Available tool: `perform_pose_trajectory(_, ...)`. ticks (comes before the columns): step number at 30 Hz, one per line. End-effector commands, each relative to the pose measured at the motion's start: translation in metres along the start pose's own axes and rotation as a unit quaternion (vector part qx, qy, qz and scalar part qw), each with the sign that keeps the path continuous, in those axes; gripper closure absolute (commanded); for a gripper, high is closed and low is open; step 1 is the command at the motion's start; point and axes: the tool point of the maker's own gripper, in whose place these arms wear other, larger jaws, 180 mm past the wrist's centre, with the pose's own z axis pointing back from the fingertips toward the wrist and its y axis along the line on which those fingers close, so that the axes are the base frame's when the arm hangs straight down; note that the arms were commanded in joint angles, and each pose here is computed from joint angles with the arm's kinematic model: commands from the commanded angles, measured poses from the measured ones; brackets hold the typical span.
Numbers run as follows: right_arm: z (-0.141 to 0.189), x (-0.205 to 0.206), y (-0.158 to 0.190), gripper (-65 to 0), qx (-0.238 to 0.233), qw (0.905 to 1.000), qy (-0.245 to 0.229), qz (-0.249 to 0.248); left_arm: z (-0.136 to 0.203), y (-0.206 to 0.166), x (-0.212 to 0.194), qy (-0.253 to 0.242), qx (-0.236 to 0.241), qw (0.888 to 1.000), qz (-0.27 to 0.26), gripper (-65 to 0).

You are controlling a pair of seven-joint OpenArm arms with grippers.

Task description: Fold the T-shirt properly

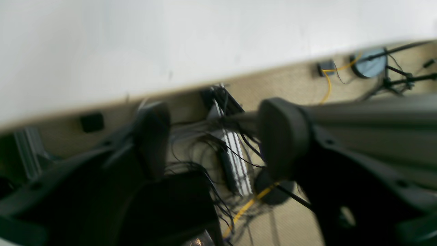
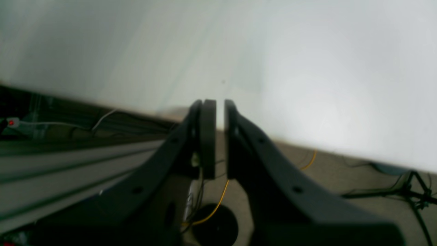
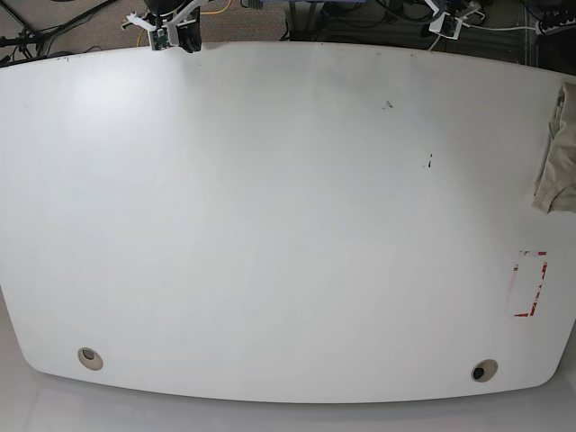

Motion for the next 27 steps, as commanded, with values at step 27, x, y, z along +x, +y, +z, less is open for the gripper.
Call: perform_pose_trajectory(27,-0.006,-0.195,0.018,-4.1,0.007,0.9722,0.188,-0.139,-0.051,0.023,-0.169,0.193,-0.02,0.973,0.125,-33.9)
